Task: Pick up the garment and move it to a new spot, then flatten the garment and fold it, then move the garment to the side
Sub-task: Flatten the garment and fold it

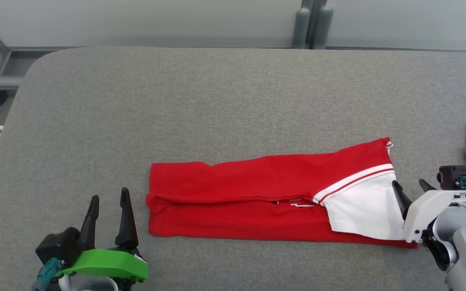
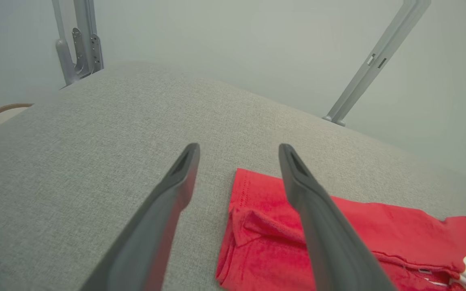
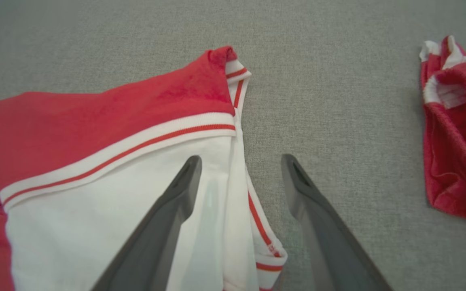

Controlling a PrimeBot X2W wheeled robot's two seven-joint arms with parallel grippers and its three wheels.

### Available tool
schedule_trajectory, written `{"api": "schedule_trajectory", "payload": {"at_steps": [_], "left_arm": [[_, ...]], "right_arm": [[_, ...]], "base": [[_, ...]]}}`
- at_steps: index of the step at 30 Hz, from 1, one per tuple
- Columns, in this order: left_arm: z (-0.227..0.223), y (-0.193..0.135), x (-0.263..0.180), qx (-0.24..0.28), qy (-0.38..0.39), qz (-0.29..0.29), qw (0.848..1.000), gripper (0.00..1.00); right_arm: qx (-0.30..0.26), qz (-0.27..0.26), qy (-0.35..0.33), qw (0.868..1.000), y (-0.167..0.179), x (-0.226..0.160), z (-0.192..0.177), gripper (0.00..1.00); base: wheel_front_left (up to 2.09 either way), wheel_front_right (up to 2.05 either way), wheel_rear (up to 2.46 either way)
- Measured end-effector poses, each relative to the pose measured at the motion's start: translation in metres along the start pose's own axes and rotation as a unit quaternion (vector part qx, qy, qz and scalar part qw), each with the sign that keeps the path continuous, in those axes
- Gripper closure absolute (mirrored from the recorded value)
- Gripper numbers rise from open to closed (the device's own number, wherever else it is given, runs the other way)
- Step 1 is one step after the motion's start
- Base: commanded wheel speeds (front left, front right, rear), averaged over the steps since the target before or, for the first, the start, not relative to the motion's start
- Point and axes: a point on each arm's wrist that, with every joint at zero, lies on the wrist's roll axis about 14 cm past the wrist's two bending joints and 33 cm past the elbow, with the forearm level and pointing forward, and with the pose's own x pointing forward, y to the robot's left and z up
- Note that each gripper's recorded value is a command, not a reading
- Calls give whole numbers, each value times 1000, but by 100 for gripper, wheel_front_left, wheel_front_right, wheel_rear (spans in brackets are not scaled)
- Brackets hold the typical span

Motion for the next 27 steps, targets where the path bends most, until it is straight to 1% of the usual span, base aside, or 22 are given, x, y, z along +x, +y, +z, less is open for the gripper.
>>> {"api": "schedule_trajectory", "payload": {"at_steps": [2,3,7,9,14,19,20,21,22,23,24,27], "left_arm": [[2,8,-3,0,-2,12,1000,0],[2,15,-6,1,-2,24,1000,0],[0,27,-10,3,2,43,999,0],[-1,31,-11,3,3,51,999,0],[-2,39,-13,3,5,65,998,0],[0,38,-13,1,1,65,998,0],[0,37,-12,0,0,64,998,0],[1,37,-12,0,-1,63,998,0],[1,36,-12,0,-3,63,998,0],[2,36,-11,0,-3,62,998,0],[2,36,-11,1,-4,62,998,0],[3,34,-9,3,-6,59,998,0]], "right_arm": [[3,4,15,1000,4,10,-4,0],[25,8,33,999,9,20,-10,0],[26,15,63,998,15,36,-20,0],[36,19,76,996,19,42,-24,0],[27,26,111,993,24,53,-35,0],[11,36,126,991,30,53,-38,0],[7,37,126,991,30,53,-38,21],[3,38,127,991,30,52,-38,56],[0,39,128,991,30,52,-39,75],[-3,41,129,991,32,51,-39,84],[-4,44,129,991,33,51,-39,100],[-5,49,125,991,37,49,-38,100]], "base": [[0,0,0],[0,0,0],[0,0,0],[0,0,0],[0,0,0],[0,0,0],[0,0,0],[0,0,0],[0,0,0],[0,0,0],[0,0,0],[0,0,0]]}}
